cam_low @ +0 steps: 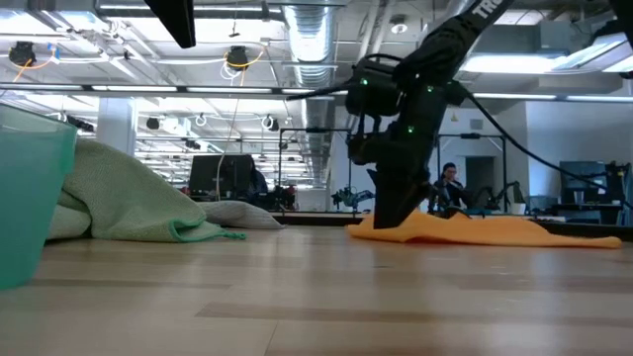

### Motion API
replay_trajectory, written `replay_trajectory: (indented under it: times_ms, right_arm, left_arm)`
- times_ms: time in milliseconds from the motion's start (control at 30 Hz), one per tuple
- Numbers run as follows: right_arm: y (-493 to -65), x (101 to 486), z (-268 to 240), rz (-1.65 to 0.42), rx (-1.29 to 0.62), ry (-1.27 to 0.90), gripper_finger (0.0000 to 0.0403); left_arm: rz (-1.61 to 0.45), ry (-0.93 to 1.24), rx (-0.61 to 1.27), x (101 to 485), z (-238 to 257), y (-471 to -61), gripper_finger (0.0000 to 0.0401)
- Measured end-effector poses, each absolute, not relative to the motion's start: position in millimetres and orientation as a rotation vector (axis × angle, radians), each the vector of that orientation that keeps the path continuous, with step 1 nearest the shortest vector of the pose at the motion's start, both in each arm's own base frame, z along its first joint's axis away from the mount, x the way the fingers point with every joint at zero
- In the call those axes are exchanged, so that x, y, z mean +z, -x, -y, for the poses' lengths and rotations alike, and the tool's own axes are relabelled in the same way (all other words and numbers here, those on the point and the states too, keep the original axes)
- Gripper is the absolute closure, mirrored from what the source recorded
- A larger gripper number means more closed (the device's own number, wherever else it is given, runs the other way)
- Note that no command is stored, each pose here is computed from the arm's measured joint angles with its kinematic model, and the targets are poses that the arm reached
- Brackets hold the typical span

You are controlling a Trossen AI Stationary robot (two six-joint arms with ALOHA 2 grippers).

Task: Fold microfiber towels
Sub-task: Fold the yellow microfiber cloth

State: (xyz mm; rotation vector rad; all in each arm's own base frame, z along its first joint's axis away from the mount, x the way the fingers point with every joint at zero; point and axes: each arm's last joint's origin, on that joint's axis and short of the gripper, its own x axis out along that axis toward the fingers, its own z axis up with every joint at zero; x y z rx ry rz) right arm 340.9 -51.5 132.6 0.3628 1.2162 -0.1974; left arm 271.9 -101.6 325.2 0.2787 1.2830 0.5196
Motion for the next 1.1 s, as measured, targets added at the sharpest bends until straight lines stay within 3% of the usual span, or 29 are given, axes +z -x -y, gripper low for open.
replay_trajectory:
  times_ms: [500,833,1100]
  right_arm:
    - [-350,135,-11,-1.174,0.036,-0.276,0.0163]
    - [-323,200,-17,-1.08,-0.109,-0.164,0.0163]
    - [-293,218,-33,-1.131,-0.213,-0.121,0.0163]
  left_arm:
    - [-1.283,-0.278,0.519,325,102,-272,0.0285]
    - [-1.225,-0.237,0.529,325,103,-277,0.0285]
    - [-1.137,-0.246,0.44,304,112,-291,0.0285]
